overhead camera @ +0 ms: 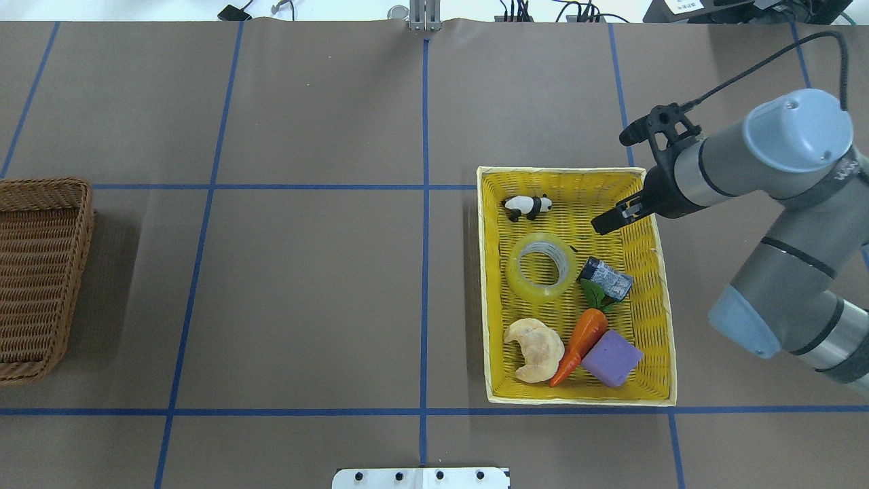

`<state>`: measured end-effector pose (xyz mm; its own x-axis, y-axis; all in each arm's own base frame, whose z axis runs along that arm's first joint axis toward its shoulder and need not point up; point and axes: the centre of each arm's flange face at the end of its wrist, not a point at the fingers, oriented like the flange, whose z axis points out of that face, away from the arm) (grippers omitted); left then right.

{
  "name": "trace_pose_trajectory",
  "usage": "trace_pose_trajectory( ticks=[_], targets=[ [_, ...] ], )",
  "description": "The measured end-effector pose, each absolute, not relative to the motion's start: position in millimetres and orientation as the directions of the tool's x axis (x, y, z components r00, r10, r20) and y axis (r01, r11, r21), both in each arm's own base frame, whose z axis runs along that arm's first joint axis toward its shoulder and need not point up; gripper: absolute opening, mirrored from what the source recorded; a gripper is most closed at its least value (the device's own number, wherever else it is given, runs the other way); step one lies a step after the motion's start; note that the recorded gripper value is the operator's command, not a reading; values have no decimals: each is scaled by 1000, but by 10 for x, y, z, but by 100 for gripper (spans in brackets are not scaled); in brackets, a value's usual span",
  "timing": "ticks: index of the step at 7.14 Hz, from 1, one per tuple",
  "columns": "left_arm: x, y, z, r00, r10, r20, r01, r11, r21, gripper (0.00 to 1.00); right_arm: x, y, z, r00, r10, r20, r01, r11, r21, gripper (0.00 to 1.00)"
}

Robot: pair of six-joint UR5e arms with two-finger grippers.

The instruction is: Move tape to another basket

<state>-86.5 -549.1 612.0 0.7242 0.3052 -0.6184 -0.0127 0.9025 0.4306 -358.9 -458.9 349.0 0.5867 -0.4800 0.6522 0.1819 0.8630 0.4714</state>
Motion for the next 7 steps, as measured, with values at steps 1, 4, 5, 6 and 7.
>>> trace_pose_trajectory(
  ticks=[1,4,5,6,7],
  targets=[
    [-862,-5477,6138,724,307,-617,-13,901,434,99,-3918,-4515,3329,621,-482,618,217,863,456,94],
    [-864,-5439,6160,725,317,-612,-11,893,450,99,-4479,-4320,3170,632,-514,579,284,850,444,86],
    [-866,-5435,6158,725,317,-611,-10,892,451,99,-4539,-4298,3224,631,-524,571,302,845,442,85],
    [-866,-5434,6157,725,318,-611,-10,892,452,99,-4541,-4309,3274,626,-547,555,325,830,453,83],
    [-865,-5434,6154,725,319,-610,-10,891,453,99,-4530,-4336,3309,619,-575,535,347,812,470,83]
  ],
)
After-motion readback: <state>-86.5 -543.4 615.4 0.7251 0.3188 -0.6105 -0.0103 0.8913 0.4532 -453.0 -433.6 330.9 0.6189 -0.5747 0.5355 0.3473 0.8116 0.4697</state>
